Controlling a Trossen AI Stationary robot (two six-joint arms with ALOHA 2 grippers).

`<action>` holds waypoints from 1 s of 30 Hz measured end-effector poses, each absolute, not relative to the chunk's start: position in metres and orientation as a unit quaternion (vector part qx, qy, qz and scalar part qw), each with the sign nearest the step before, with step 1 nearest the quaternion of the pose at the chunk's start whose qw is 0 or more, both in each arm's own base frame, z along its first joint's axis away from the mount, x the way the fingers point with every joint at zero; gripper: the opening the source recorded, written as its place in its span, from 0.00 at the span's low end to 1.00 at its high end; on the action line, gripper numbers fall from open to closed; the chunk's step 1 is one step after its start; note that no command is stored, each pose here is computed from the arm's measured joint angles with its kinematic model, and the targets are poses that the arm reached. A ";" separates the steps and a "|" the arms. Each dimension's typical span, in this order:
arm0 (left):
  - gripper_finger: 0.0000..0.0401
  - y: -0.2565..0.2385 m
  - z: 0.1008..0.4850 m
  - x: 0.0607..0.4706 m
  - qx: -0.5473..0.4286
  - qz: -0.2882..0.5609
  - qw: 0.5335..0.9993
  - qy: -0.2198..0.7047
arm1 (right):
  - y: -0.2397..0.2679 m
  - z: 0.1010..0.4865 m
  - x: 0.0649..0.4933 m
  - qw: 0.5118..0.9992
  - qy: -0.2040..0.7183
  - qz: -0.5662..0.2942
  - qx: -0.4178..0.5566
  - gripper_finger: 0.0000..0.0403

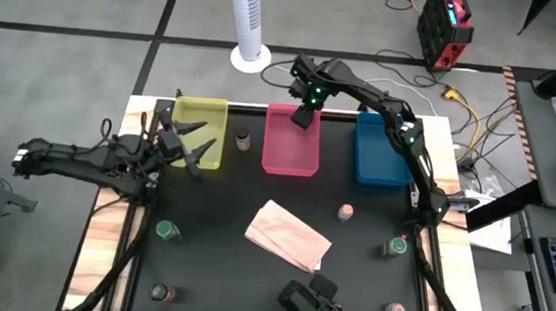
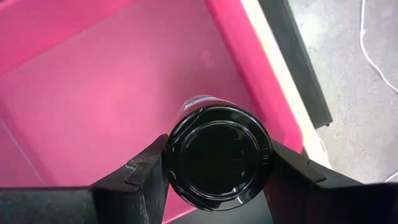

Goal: Sort spices by type
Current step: Put the top right black seasoning bottle into the pink bin

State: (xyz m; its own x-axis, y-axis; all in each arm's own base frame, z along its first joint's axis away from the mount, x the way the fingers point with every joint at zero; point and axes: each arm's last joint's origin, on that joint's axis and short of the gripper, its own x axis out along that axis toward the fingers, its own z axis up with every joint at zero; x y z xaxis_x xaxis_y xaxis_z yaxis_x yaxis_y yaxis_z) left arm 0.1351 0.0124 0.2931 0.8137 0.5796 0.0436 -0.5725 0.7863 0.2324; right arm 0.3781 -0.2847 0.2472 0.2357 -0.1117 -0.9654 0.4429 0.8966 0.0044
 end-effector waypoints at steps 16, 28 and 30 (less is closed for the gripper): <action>0.54 0.013 0.292 0.135 0.111 0.308 0.945 0.017 | -0.287 0.234 0.382 0.779 0.579 -0.190 0.145 0.50; 0.54 0.013 0.292 0.135 0.104 0.308 0.945 0.017 | -0.285 0.232 0.378 0.766 0.595 -0.187 0.155 0.50; 0.54 0.013 0.291 0.135 0.102 0.308 0.946 0.018 | -0.284 0.230 0.377 0.763 0.599 -0.184 0.155 0.50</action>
